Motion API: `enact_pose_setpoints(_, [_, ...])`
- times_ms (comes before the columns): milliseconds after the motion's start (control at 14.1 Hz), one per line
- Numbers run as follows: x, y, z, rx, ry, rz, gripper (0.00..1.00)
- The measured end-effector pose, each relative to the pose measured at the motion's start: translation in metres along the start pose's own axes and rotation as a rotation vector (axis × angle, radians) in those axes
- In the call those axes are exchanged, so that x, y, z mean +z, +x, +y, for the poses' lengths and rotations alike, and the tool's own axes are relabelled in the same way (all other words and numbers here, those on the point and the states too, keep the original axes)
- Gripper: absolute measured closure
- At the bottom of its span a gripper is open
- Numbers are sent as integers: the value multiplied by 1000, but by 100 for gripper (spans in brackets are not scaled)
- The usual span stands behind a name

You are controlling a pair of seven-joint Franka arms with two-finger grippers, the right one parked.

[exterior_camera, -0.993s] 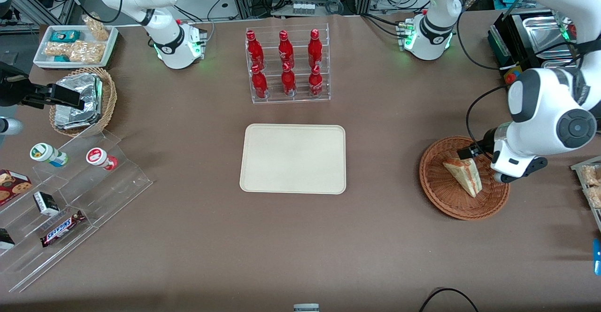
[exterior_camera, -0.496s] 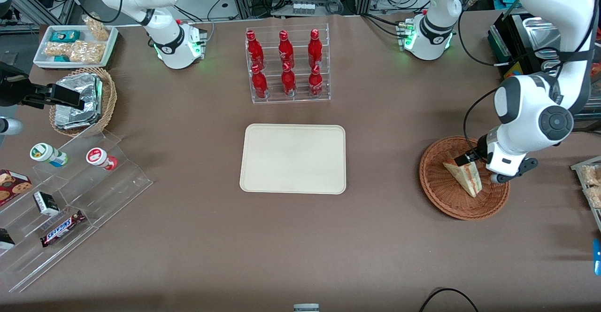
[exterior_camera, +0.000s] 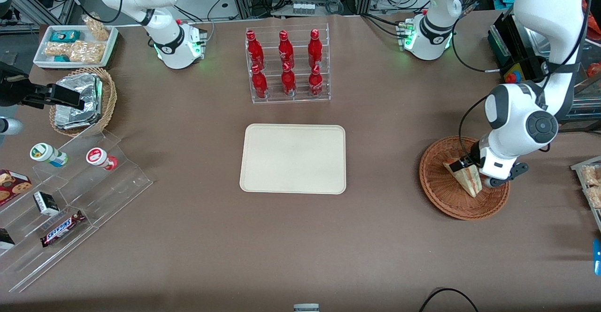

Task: Place sandwich from basket to tray
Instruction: 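Close the left gripper on the wrapped sandwich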

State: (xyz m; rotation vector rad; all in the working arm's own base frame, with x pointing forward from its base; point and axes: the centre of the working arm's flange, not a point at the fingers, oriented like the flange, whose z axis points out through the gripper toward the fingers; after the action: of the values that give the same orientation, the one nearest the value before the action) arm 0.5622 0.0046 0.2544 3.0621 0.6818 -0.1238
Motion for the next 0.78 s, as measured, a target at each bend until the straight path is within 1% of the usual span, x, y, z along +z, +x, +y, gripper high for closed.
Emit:
enact_pose_setpoints(213, [8,2,-3,-7,0,-5,0])
enact_pose_setpoints(284, [9,3,-4,-10,1,-7,7])
enact_pose_setpoints(355, [10,3,-6,-12,1,-8,19])
enact_pose_setpoints(496, [10,4,-7,-15,1,-8,39])
enact_pose_setpoints(567, [10,4,-8,-17,1,-8,51])
enact_pose_setpoints(780, [10,5,-10,-21,0,-7,75])
